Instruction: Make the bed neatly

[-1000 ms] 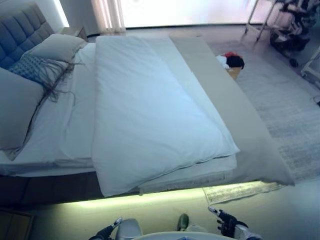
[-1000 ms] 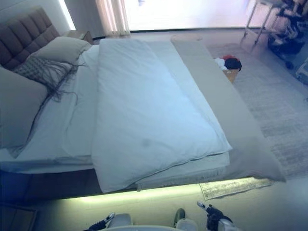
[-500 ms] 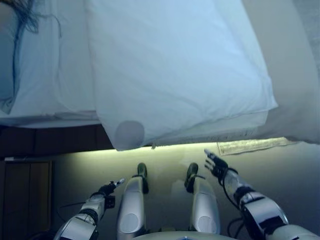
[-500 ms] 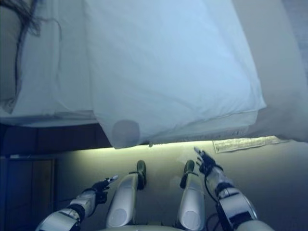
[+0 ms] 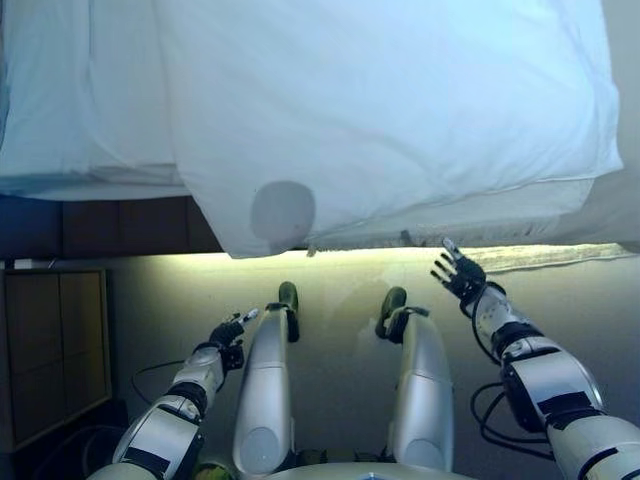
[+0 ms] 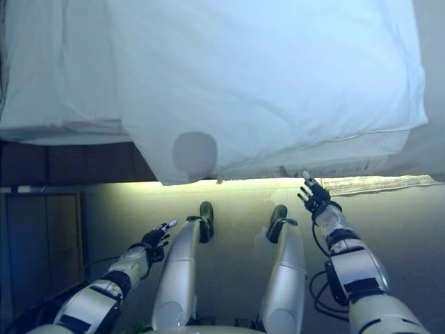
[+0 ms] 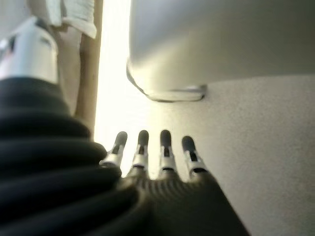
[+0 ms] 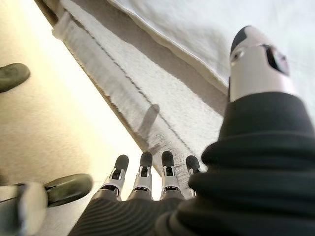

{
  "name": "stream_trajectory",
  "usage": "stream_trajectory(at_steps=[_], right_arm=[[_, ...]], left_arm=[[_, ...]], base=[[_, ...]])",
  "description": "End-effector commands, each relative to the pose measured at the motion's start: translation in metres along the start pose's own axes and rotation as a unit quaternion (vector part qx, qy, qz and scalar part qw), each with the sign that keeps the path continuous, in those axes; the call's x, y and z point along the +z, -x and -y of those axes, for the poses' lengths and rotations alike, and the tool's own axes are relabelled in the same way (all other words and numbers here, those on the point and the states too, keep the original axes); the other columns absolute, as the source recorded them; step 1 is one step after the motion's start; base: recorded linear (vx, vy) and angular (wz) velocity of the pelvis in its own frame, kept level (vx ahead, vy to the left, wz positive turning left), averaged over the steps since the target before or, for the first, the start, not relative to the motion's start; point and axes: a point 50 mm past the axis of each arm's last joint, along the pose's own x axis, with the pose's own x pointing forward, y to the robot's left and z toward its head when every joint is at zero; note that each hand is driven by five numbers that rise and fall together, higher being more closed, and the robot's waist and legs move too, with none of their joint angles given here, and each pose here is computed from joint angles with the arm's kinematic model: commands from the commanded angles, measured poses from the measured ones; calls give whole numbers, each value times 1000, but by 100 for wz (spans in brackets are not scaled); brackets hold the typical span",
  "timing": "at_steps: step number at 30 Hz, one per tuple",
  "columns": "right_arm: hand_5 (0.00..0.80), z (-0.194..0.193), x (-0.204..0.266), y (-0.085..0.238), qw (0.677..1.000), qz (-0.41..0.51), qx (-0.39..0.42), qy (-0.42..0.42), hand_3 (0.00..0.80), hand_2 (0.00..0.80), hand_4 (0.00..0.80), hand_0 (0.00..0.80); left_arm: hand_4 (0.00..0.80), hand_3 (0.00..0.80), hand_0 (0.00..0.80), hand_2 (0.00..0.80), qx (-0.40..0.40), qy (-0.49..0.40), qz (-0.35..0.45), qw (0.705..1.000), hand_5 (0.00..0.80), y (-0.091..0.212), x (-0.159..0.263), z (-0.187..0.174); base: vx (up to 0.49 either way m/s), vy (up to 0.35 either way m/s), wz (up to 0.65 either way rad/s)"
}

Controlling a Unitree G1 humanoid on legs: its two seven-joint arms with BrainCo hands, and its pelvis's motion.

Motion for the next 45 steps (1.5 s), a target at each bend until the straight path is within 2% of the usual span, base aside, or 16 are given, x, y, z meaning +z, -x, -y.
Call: stream_trajectory(at_steps=[1, 13, 28, 29, 30, 31, 34, 40, 45], right_arm=[[0, 3, 37, 3, 999, 45, 5, -5, 0, 0, 0, 0], [0, -35, 117, 11, 991, 119, 40, 54, 0, 0, 0, 0], [0, -78, 175, 28, 974, 197, 82, 76, 0, 0, 0, 0], [122, -81, 177, 29, 972, 202, 90, 81, 122, 122, 122, 122], [571, -83, 177, 29, 970, 206, 97, 85, 571, 571, 571, 571], [800, -85, 175, 29, 969, 203, 105, 90, 800, 800, 800, 800], [800, -86, 164, 24, 972, 182, 116, 96, 800, 800, 800, 800], [800, -65, 128, 12, 983, 105, 99, 114, 800, 800, 800, 800], [800, -49, 95, 5, 986, 39, 104, 126, 800, 800, 800, 800]], left_arm=[[0, 0, 0, 0, 22, 23, -1, 999, 0, 5, -11, -12], [0, 0, 0, 0, 34, 57, -1, 998, 0, 15, -30, -31], [0, 0, 0, 0, 36, 64, -4, 997, 0, 26, -52, -46], [0, 0, 0, 0, 36, 63, -5, 997, 0, 28, -55, -48], [0, 0, 0, 0, 36, 62, -7, 997, 0, 29, -57, -49], [0, 0, 0, 0, 35, 60, -7, 998, 0, 29, -58, -50], [0, 0, 0, 0, 28, 51, -8, 998, 0, 29, -58, -48], [0, 0, 0, 0, 20, 27, -9, 999, 0, 30, -60, -46], [0, 0, 0, 0, 15, 7, 5, 1000, 0, 25, -47, -42]], base=[[-38, 11, 10], [-3, 17, 5], [29, 3, 2], [0, 0, 0], [0, 0, 0], [0, 0, 0], [0, 0, 0], [50, 30, -8], [89, 1, -7]])
